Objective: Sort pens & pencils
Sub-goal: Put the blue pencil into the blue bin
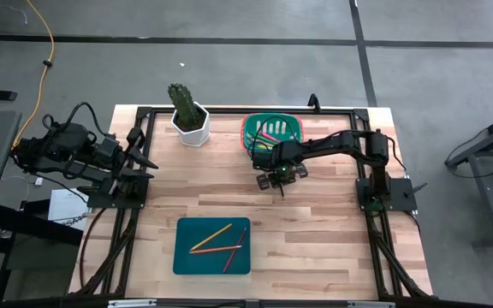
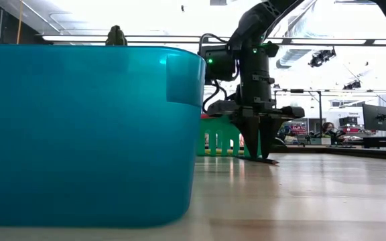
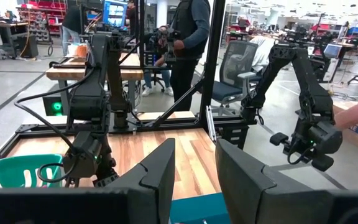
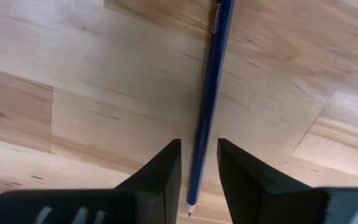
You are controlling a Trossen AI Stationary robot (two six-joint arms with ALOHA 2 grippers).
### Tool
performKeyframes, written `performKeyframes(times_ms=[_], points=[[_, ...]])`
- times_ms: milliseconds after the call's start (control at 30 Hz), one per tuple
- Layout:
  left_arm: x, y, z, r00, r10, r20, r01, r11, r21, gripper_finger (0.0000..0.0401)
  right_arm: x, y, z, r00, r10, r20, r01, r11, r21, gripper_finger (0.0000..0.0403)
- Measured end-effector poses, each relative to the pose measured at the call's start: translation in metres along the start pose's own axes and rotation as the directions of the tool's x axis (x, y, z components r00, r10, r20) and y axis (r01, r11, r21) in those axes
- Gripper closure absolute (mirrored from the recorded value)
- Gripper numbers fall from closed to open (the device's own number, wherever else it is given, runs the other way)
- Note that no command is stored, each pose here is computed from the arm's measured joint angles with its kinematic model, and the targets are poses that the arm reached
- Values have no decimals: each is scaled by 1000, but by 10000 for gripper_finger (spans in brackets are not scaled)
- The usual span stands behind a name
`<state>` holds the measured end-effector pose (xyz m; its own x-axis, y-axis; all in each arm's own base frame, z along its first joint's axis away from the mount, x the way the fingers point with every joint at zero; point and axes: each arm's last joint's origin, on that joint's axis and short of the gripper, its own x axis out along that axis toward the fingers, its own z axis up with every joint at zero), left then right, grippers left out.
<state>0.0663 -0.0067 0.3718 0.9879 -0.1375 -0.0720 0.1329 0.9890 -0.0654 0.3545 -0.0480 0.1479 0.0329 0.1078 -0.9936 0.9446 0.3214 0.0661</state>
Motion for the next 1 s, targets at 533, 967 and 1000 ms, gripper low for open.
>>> performKeyframes(times_ms=[533, 967, 1000], points=[[0, 0, 0, 1000, 0, 0, 0, 1000, 1, 297, 6, 3, 0, 1000, -4, 5, 4, 1000, 6, 311], [0, 0, 0, 1000, 0, 0, 0, 1000, 4, 297, 6, 2, -1, 1000, -9, 1, 9, 1000, -2, 327], [0, 0, 0, 1000, 0, 0, 0, 1000, 4, 297, 6, 2, -1, 1000, -10, 0, 10, 1000, -1, 332]])
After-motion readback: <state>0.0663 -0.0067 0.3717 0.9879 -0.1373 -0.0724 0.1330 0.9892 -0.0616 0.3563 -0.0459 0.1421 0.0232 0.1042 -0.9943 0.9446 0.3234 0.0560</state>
